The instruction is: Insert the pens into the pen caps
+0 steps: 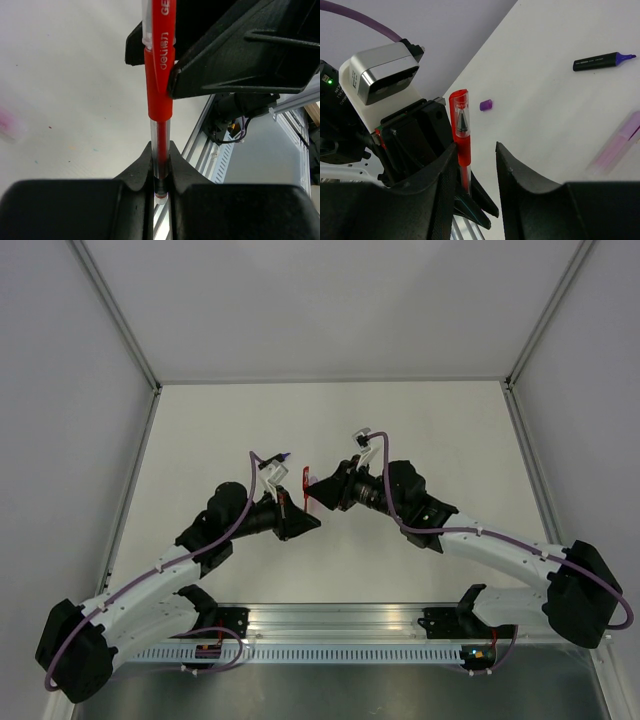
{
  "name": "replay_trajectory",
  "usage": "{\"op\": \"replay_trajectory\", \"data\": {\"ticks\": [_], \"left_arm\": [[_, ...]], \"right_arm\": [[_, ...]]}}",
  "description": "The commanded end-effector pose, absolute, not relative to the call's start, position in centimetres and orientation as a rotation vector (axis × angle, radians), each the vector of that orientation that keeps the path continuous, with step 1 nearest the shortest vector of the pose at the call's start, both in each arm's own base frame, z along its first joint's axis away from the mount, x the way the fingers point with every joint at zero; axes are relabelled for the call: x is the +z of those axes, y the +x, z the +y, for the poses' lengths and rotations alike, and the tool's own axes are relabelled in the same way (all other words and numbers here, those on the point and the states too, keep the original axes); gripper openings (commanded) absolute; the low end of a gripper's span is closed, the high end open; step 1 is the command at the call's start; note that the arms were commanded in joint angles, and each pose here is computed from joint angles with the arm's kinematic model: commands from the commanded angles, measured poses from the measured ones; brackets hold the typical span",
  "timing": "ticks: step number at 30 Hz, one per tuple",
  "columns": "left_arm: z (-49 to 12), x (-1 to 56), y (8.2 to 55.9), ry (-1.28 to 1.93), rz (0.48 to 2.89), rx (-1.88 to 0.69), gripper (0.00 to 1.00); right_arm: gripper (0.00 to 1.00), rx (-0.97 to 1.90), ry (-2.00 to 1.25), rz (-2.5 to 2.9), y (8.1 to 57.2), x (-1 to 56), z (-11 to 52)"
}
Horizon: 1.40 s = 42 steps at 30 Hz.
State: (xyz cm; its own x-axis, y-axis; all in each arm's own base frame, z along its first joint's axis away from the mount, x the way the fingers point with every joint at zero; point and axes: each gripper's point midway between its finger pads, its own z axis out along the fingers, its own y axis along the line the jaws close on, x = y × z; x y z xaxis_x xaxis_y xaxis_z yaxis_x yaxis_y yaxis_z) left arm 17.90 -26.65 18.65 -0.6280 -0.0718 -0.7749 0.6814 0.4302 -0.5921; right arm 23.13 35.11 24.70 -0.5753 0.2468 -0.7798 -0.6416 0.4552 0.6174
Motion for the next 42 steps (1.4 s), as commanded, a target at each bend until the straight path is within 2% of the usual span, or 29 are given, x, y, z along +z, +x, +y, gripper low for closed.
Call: {"op": "replay_trajectory", "data": {"ticks": [1, 15, 26, 31, 34, 35, 37, 38, 42], "left_arm": [[-27.0, 20.7, 17.7, 0.574, 1.805, -1.288, 0.02], [-27.1, 21.1, 17.2, 0.597, 1.779, -1.312, 0.02], [-27.0, 21.1, 17.2, 0.600, 1.775, -1.311, 0.02], [-27.0, 21.1, 17.1, 0.600, 1.775, -1.311, 0.02], [-27.0, 21.2, 17.1, 0.597, 1.768, -1.314, 0.02], [-27.0, 21.2, 17.1, 0.599, 1.767, -1.318, 0.02], [-27.1, 21.4, 17.0, 0.600, 1.762, -1.330, 0.02], [-27.1, 21.6, 16.9, 0.602, 1.757, -1.334, 0.02], [-27.0, 22.3, 16.9, 0.601, 1.726, -1.336, 0.02]], "right_arm": [[0.42, 1.249, -0.348, 1.709, 23.3, 28.7, 34.8], [0.52, 1.268, -0.395, 1.638, 23.3, 31.7, 35.5], [0.50, 1.226, -0.357, 1.644, 24.8, 32.0, 36.0], [0.42, 1.237, -0.372, 1.658, 24.7, 31.4, 36.3], [0.33, 1.267, -0.379, 1.668, 24.2, 30.4, 36.5], [0.21, 1.271, -0.384, 1.674, 24.1, 29.9, 36.5], [0.10, 1.291, -0.409, 1.696, 23.6, 29.0, 36.8], [0.01, 1.300, -0.418, 1.703, 23.4, 28.5, 36.9], [0.00, 1.350, -0.448, 1.720, 22.4, 27.0, 37.1]]}}
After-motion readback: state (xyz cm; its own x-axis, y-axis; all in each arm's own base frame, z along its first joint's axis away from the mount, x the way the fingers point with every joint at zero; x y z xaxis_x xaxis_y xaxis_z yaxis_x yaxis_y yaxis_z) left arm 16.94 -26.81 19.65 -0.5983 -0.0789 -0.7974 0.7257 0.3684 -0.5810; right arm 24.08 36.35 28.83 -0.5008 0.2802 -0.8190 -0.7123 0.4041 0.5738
